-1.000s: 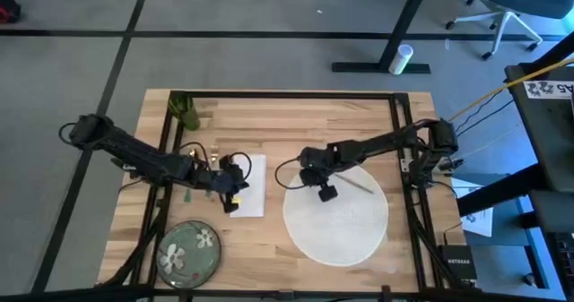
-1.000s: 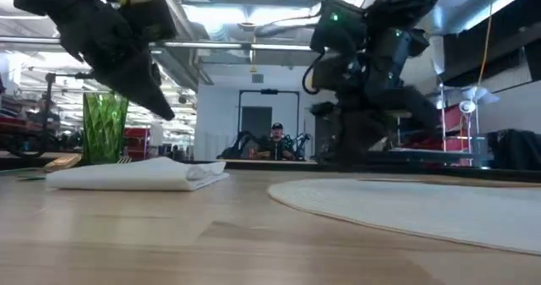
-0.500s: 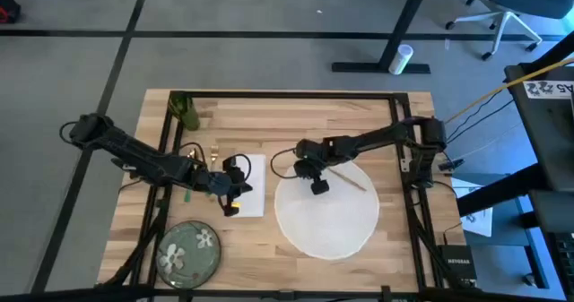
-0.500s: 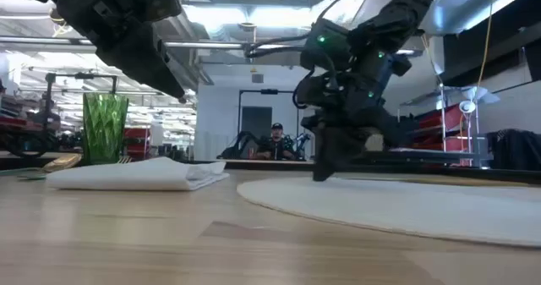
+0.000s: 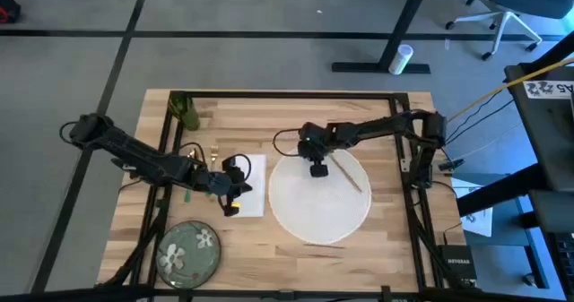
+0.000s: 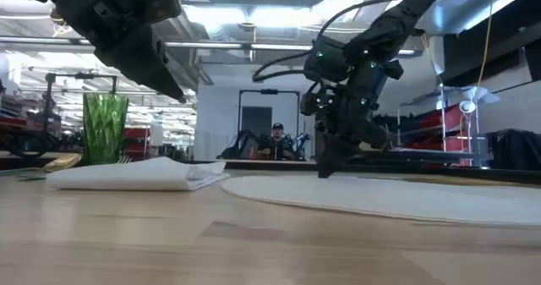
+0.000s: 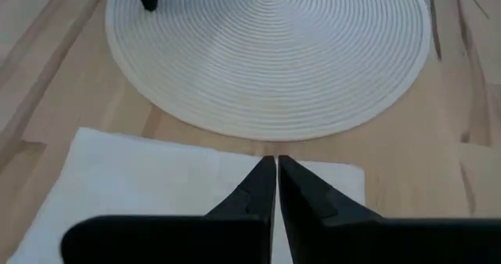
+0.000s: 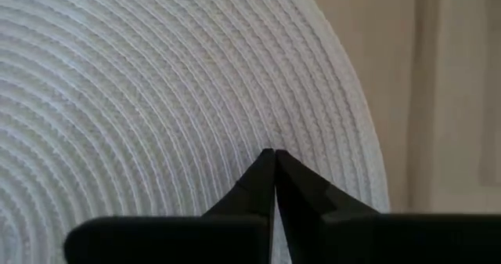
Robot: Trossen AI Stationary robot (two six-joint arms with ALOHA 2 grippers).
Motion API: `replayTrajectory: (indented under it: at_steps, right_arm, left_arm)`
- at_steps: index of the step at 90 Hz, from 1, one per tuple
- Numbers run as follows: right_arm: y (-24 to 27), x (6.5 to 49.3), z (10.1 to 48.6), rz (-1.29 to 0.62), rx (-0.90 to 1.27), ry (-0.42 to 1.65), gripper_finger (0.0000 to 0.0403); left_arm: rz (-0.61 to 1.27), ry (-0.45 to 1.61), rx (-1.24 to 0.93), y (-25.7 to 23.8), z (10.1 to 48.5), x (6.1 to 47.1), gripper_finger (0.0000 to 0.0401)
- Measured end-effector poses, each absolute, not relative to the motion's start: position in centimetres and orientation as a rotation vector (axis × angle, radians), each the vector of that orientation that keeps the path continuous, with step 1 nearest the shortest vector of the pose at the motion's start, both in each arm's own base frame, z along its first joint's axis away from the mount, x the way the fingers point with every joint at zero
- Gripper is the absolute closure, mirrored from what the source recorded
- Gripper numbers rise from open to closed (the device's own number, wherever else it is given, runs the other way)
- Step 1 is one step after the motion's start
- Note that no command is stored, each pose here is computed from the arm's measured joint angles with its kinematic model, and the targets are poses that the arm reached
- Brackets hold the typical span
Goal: Set table place
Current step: Move the white table mat to the center of the table
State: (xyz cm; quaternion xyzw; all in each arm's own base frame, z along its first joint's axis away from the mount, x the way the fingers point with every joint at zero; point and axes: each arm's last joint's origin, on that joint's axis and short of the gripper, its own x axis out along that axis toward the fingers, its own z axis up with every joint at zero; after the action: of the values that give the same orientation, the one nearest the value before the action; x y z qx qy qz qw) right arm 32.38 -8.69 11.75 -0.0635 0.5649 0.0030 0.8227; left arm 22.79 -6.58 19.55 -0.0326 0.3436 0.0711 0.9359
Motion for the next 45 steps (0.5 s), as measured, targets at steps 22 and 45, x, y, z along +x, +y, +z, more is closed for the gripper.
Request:
replayTrajectory:
  at_steps: [22,45]
  right_arm:
    - [-8.9,32.3,12.5,-0.011,-0.142,1.169,0.0403]
    - [-8.4,31.7,18.7,0.021,-0.292,1.127,0.0403]
  left_arm:
    - [0.145,0.702,-0.066,-6.6,19.6,22.8,0.0401]
    - [0.143,0.711,-0.059,-6.6,19.5,22.7,0.0401]
